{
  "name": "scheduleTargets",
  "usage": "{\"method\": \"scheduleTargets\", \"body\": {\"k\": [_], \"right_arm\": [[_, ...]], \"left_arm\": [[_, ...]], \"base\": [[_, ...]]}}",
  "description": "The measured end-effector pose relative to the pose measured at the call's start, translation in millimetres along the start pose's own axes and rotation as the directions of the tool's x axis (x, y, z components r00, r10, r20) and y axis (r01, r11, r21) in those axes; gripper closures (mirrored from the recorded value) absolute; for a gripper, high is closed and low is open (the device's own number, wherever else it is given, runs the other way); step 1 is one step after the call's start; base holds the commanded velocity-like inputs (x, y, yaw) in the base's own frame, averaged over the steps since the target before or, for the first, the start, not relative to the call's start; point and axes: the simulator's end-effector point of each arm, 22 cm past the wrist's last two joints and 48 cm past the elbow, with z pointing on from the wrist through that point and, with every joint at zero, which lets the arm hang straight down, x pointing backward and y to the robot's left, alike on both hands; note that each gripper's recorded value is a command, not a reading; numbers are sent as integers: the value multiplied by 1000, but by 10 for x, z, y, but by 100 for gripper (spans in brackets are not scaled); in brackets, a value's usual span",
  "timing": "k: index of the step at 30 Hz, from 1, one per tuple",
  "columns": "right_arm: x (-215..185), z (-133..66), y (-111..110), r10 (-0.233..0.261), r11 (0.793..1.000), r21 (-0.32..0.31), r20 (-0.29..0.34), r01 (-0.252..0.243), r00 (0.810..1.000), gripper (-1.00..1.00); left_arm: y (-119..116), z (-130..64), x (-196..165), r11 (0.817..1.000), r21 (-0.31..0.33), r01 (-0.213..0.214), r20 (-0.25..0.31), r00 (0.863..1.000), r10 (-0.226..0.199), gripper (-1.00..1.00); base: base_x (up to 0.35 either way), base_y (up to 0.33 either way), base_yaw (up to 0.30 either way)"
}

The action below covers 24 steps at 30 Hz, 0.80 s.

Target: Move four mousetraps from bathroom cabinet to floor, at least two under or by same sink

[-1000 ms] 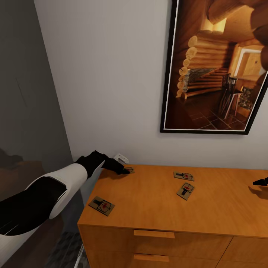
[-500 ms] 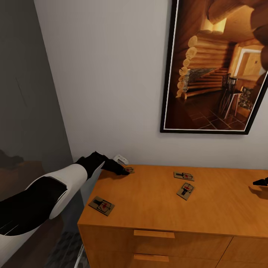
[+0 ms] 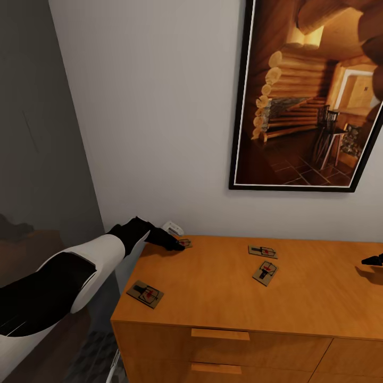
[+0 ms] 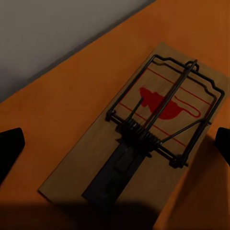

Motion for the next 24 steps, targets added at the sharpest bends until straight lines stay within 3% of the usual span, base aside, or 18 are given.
{"method": "scheduleTargets", "body": {"k": [17, 18, 24], "right_arm": [[0, -1, 3, 0, 1000, -1, 0, 0, 1000, -100], [0, -1, 3, 0, 1000, -1, 0, 0, 1000, -100], [-1, -3, 3, 0, 1000, -2, 0, 0, 1000, -100]], "left_arm": [[-12, 1, 5, 1000, 5, 9, -1, 1000, -9, -100], [-12, 1, 5, 1000, 5, 9, -1, 1000, -9, 100], [-25, 1, -3, 1000, 10, 25, 2, 1000, -25, 100]], "base": [[0, 0, 0], [0, 0, 0], [0, 0, 0]]}}
